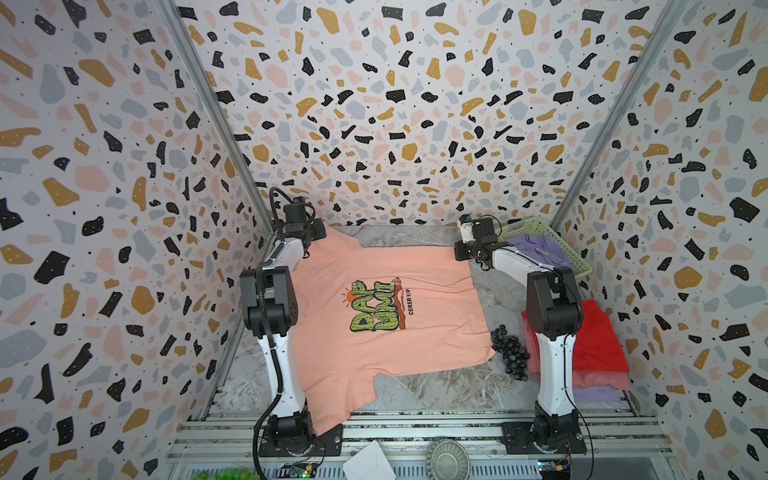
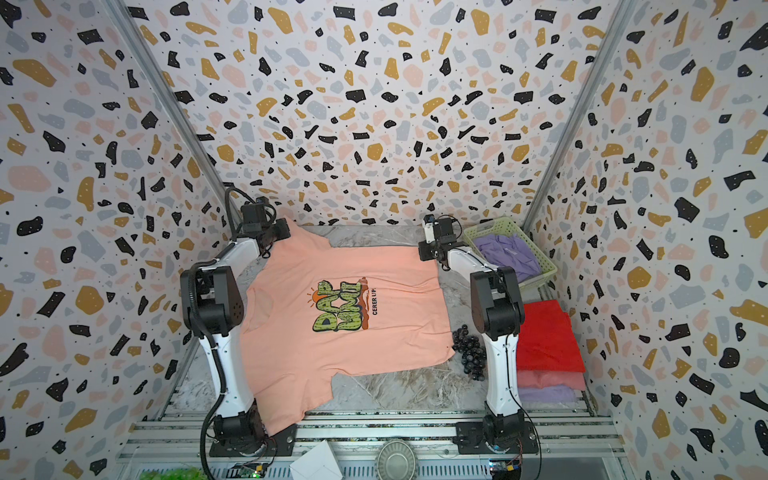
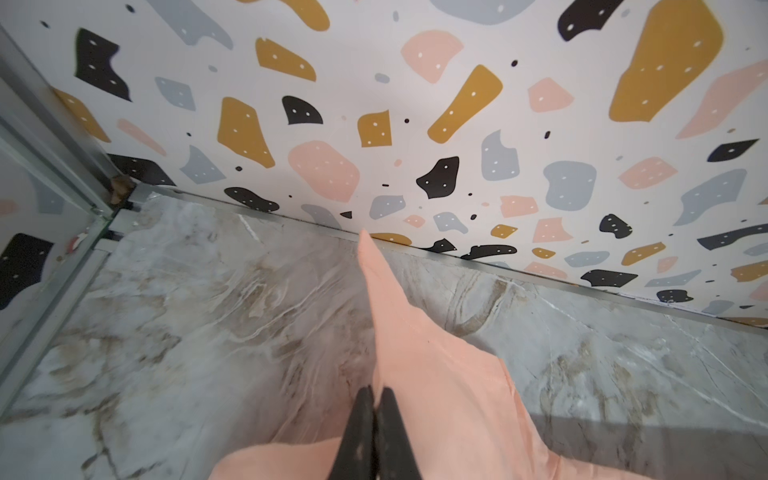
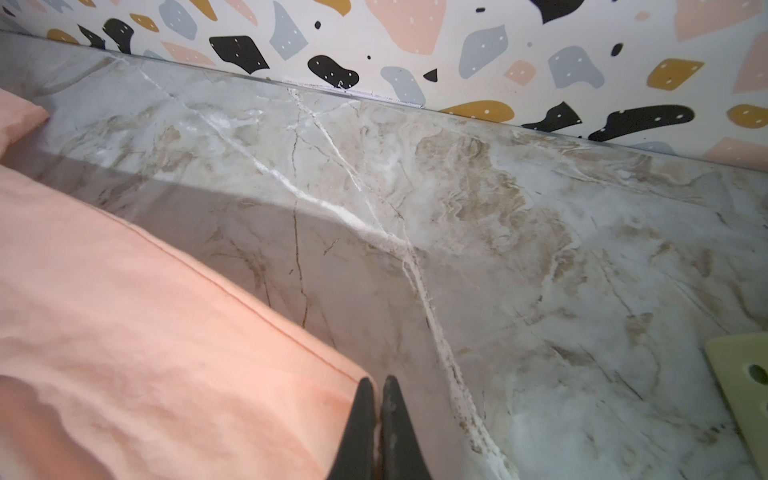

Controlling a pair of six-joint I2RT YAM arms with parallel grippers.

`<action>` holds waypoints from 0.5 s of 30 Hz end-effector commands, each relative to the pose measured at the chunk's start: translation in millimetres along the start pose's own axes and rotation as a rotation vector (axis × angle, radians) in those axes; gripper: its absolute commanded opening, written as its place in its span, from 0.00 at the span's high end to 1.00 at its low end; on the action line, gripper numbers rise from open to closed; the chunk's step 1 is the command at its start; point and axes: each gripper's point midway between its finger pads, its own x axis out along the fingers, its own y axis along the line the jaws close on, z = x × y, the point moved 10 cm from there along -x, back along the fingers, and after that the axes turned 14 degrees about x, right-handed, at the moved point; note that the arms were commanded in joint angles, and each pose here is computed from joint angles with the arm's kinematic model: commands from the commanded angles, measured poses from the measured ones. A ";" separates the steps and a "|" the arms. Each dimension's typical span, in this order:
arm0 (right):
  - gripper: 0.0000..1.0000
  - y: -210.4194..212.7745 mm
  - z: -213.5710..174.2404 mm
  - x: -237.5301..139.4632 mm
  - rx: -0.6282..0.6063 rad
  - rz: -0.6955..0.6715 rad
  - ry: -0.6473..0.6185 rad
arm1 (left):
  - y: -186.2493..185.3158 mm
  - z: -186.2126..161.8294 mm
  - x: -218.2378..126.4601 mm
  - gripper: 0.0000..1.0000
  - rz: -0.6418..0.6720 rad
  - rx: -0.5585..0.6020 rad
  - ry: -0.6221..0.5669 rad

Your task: Fold and stack the t-shirts

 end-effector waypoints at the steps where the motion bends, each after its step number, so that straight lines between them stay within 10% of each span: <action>1: 1.00 6.2 18.6 -33.4 -0.040 0.015 -0.075 | 2.3 13.8 -39.1 1.00 0.068 0.025 -0.053; 15: 1.00 7.4 -13.3 -68.0 -0.096 0.055 -0.043 | -1.4 -45.8 -143.8 1.00 0.278 -0.059 0.033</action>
